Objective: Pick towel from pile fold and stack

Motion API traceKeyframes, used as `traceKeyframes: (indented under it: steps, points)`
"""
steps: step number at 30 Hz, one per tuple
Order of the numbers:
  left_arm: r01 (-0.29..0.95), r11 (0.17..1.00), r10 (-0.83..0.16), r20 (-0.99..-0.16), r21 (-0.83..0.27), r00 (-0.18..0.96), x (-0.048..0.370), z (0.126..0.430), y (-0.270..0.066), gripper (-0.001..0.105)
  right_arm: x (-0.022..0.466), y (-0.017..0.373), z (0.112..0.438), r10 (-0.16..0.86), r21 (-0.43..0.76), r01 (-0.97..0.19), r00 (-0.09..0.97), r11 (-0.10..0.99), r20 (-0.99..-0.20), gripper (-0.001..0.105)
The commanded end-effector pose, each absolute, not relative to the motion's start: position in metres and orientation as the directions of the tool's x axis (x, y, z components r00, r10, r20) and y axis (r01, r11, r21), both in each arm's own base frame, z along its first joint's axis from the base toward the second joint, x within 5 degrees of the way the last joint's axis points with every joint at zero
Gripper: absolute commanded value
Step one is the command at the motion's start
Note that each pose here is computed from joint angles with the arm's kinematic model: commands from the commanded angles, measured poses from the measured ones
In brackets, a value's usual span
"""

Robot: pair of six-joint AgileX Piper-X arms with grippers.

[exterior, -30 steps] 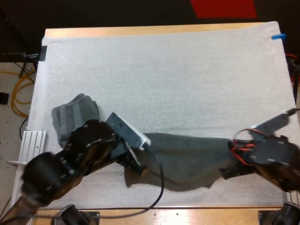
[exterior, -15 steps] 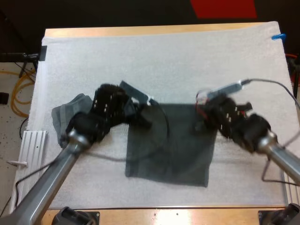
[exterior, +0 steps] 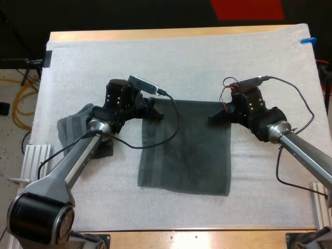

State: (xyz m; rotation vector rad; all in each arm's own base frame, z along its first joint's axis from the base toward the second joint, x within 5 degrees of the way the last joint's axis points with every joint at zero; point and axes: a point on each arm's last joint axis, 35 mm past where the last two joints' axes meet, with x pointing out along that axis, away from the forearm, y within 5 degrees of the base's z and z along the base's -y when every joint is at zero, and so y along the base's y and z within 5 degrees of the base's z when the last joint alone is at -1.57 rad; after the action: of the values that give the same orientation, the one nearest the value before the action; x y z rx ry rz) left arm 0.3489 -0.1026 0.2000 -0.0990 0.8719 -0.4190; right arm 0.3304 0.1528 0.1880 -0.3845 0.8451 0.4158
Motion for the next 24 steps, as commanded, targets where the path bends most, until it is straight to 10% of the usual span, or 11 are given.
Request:
traceKeyframes:
  steps: [1,9,24]
  points:
    - [0.31,0.92,-0.386,-0.701,-0.241,0.599,0.353,0.202,-0.101,0.011,0.337,0.149,0.191,0.188,-0.168,-0.47,0.619,0.866,-0.763,0.008]
    - [0.319,0.916,-0.396,-0.658,-0.242,0.64,0.362,0.223,-0.104,0.065,0.355,0.146,0.212,0.147,-0.189,-0.38,0.697,0.905,-0.702,0.057]
    - [0.335,0.911,-0.411,-0.587,-0.24,0.697,0.281,0.361,-0.082,0.067,0.286,0.115,0.353,0.131,-0.105,-0.266,0.736,0.958,-0.665,0.058]
